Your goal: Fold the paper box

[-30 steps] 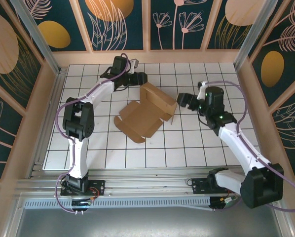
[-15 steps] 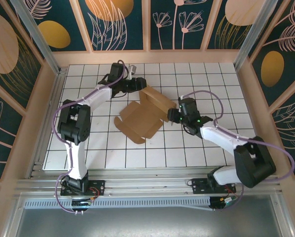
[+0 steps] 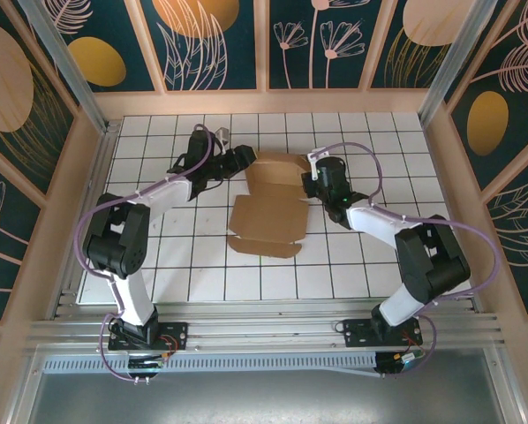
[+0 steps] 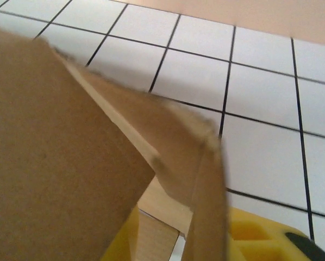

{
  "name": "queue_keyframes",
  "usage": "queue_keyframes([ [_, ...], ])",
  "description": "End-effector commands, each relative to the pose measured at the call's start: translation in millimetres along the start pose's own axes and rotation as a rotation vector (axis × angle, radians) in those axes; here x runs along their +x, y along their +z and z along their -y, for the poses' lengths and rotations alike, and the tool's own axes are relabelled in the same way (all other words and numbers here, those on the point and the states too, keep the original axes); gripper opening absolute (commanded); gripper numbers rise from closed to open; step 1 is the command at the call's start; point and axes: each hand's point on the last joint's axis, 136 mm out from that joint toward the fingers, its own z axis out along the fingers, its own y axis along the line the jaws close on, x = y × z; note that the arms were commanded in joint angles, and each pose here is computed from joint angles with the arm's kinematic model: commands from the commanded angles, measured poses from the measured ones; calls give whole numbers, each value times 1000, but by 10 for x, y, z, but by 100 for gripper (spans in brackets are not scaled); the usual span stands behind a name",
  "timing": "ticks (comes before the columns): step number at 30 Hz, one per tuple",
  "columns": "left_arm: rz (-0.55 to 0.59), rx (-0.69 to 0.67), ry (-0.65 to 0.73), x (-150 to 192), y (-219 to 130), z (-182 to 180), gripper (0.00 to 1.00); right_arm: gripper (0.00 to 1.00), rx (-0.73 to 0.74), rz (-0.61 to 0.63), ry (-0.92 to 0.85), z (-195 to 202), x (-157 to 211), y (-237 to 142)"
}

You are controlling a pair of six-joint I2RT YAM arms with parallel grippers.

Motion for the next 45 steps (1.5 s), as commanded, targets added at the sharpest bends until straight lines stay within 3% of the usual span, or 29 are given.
queue_keyframes([
  [1,73,73,11,-93,-131,311,60,48,-70,90,-53,-127,-246,-45],
  [5,90,53,18,-103,-176,285,62,65,-53,58,-26,-63,-124,-184],
  [15,111,-56,78,-137,-178,107,63,85,-114,102,166,183,-202,-779],
  [20,72,-68,144,-117,-146,150,63,84,-193,128,436,227,-481,-1046],
  [26,42,-43,273,-170,-158,330,64,71,-247,16,762,112,-665,-1124],
  [30,-58,-100,297,-94,3,196,65,70,-181,-108,960,-70,-577,-1026],
  [35,-146,-121,297,30,126,62,64,71,-97,-238,1031,-246,-385,-861],
  [45,-214,-60,291,273,178,91,57,75,-62,-274,1064,-303,-248,-555],
])
